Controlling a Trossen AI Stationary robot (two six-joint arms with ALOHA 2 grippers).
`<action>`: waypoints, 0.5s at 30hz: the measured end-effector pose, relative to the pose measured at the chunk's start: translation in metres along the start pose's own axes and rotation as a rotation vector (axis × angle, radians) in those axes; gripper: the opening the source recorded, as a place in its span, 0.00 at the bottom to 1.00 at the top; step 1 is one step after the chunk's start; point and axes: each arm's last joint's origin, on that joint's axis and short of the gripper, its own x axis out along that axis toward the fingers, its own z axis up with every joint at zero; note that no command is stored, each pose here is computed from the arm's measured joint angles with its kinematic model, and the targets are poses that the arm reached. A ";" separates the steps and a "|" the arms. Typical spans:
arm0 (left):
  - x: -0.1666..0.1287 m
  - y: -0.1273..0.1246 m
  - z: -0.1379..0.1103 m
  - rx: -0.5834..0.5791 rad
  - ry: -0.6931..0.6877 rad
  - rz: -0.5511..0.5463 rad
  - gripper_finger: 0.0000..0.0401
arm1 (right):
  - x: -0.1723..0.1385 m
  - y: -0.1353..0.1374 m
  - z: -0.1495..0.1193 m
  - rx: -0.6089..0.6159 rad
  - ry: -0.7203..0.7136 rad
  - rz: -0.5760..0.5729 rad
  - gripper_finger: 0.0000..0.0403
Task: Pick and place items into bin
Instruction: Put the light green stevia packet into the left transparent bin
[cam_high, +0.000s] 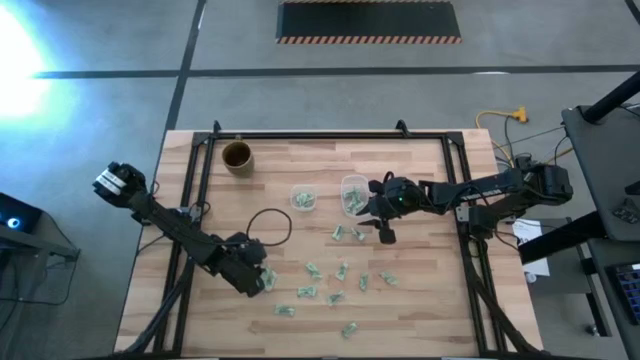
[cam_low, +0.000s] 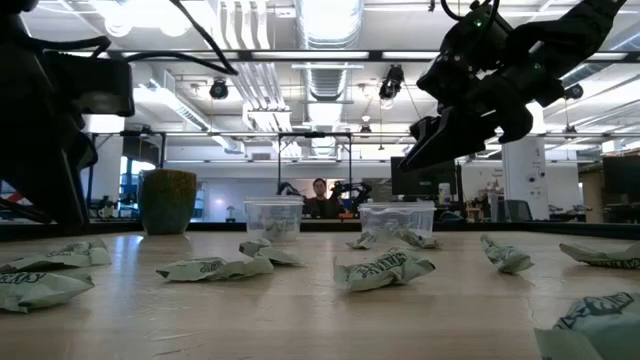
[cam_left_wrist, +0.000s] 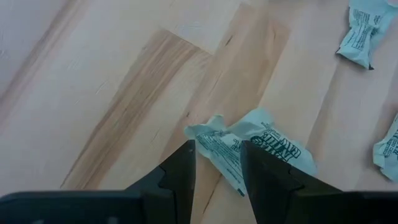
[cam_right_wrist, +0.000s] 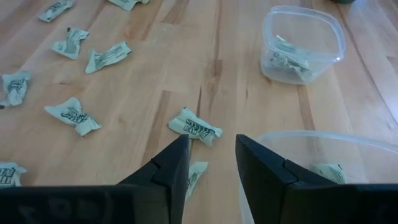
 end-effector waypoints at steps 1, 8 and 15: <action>0.000 0.001 -0.001 0.001 0.001 0.003 0.27 | 0.000 0.000 0.000 -0.004 -0.001 0.000 0.30; 0.014 0.002 -0.005 -0.003 -0.022 0.008 0.27 | 0.000 0.000 0.000 -0.008 -0.005 0.001 0.30; 0.018 -0.001 -0.006 -0.025 -0.050 -0.055 0.27 | 0.000 0.000 0.000 -0.013 -0.013 0.000 0.28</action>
